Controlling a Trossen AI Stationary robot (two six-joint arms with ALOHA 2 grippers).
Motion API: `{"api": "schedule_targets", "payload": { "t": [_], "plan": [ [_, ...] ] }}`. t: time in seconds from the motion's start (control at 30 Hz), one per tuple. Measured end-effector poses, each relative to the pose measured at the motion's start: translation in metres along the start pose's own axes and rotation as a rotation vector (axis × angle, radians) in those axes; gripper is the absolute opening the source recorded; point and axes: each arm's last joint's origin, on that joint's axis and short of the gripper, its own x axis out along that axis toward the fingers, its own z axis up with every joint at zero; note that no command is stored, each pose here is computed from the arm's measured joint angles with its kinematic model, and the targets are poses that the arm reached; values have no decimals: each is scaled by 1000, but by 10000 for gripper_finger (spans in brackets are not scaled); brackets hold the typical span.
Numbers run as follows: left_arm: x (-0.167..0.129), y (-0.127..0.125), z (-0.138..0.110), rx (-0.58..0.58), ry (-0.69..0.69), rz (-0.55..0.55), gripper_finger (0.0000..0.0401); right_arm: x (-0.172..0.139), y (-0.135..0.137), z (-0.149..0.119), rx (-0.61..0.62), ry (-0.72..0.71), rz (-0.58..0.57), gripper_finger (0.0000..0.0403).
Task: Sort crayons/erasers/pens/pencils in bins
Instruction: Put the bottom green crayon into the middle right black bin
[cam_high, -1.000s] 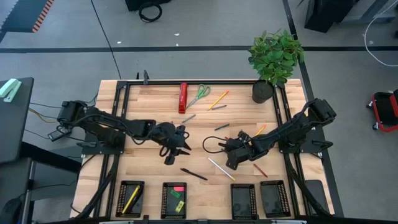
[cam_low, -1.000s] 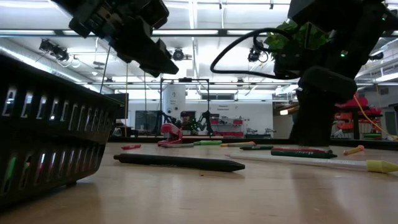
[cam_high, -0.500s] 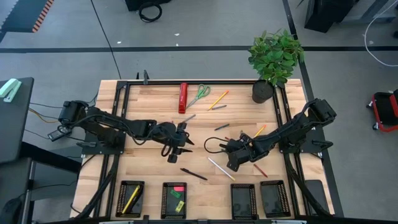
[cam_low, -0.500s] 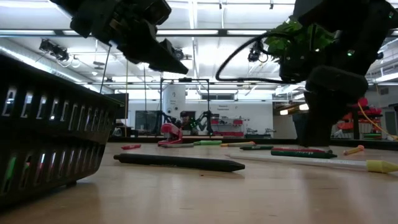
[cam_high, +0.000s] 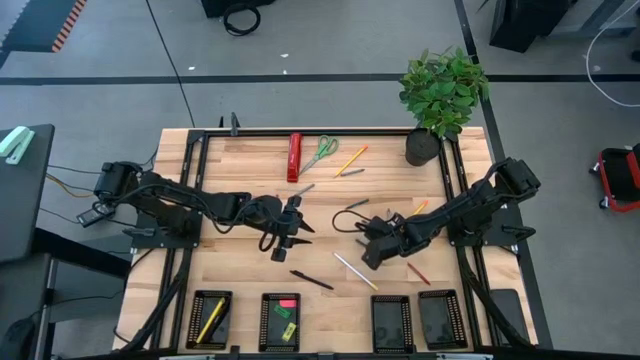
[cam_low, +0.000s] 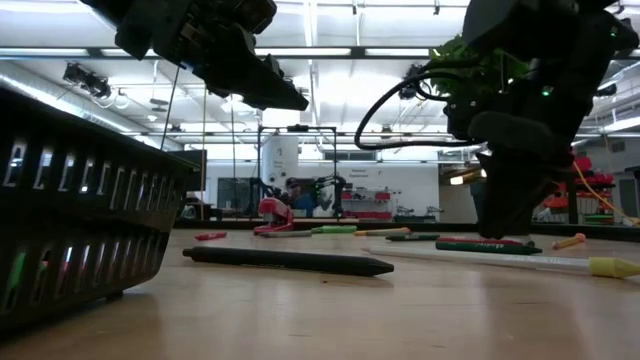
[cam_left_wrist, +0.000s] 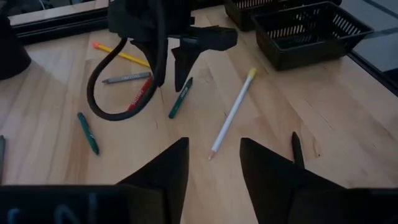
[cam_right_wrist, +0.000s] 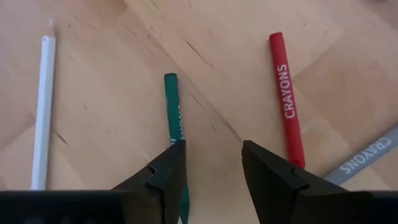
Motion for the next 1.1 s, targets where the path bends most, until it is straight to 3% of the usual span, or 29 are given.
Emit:
{"api": "schedule_targets", "payload": {
  "t": [0.73, 1.1],
  "plan": [
    [0, 0, -1, -9, 9, -2, 152, 16, 3, -13, -133, 8, -49, 161],
    [0, 0, -1, -9, 9, -2, 144, 13, 7, -11, -327, 30, 29, 77]
  ]
}}
